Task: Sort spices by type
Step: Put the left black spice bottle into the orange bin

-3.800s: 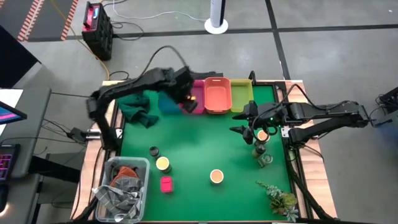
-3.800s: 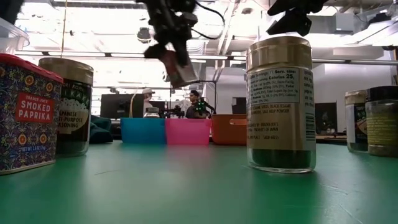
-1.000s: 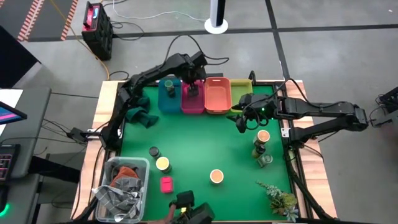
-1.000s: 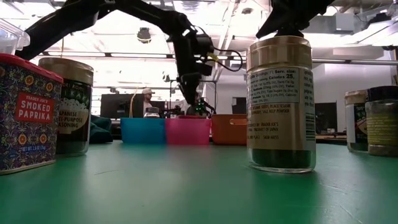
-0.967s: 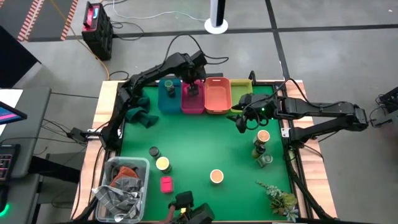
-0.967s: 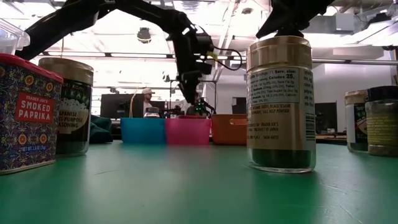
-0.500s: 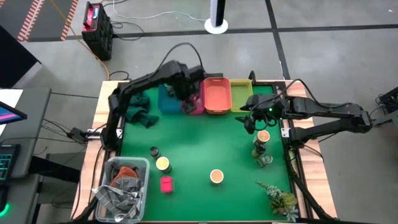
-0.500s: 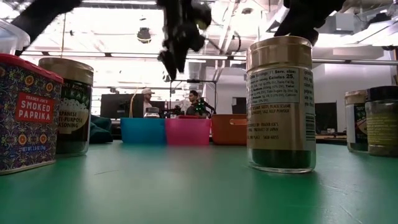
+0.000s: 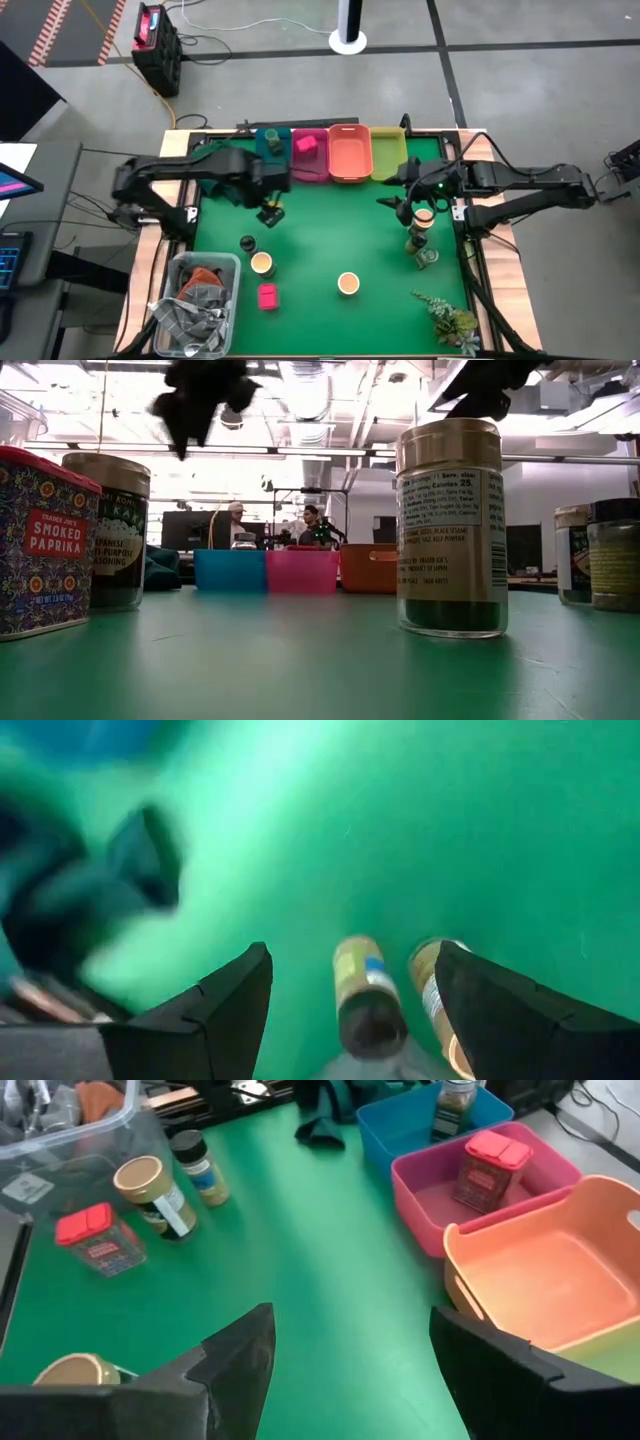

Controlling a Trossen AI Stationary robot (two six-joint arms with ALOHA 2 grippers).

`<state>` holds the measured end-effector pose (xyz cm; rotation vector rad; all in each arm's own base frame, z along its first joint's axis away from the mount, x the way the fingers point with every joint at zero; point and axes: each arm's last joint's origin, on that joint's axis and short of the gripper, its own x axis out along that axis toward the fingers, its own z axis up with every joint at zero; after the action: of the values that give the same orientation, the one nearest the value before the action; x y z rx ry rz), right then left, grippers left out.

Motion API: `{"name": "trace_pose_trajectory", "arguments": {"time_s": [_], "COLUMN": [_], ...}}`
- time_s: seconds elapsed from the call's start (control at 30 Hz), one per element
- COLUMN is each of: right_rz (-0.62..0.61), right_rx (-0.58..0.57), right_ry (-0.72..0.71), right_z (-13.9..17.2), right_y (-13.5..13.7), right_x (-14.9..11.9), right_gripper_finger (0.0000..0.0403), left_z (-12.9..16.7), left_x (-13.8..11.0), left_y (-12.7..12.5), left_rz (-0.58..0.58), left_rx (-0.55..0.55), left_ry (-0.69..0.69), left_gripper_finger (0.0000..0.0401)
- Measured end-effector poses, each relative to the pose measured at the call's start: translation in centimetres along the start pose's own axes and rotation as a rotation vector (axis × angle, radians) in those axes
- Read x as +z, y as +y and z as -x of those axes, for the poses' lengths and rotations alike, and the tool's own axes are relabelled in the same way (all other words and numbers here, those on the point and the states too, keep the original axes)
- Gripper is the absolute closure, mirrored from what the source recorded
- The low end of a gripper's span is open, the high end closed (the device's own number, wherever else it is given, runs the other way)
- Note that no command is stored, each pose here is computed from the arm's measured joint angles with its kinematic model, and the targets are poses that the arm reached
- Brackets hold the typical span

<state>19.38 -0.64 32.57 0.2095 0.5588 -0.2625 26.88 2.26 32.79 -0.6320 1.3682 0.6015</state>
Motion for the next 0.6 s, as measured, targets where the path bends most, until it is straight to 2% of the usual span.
{"name": "trace_pose_trajectory", "arguments": {"time_s": [0.17,0.23,0.4,0.6], "right_rz": [0.013,0.014,0.013,0.006], "right_rx": [0.006,0.006,0.008,0.017], "right_ry": [0.001,0.001,-0.005,-0.039], "right_z": [0.0,0.0,0.0,0.0], "right_y": [0.1,0.1,0.2,0.3], "right_x": [0.0,0.0,0.0,0.3], "right_gripper_finger": [0.0112,0.0112,0.0112,0.0112], "left_z": [-1.5,-2.2,-3.6,-5.0], "left_x": [-3.0,-3.8,-5.1,-6.8], "left_y": [2.1,2.3,1.8,1.0], "left_rz": [0.278,0.352,0.418,0.424], "left_rx": [-0.072,-0.098,-0.165,-0.121], "left_ry": [0.046,0.049,0.052,0.107], "left_gripper_finger": [0.0132,0.0131,0.0117,0.0073]}}
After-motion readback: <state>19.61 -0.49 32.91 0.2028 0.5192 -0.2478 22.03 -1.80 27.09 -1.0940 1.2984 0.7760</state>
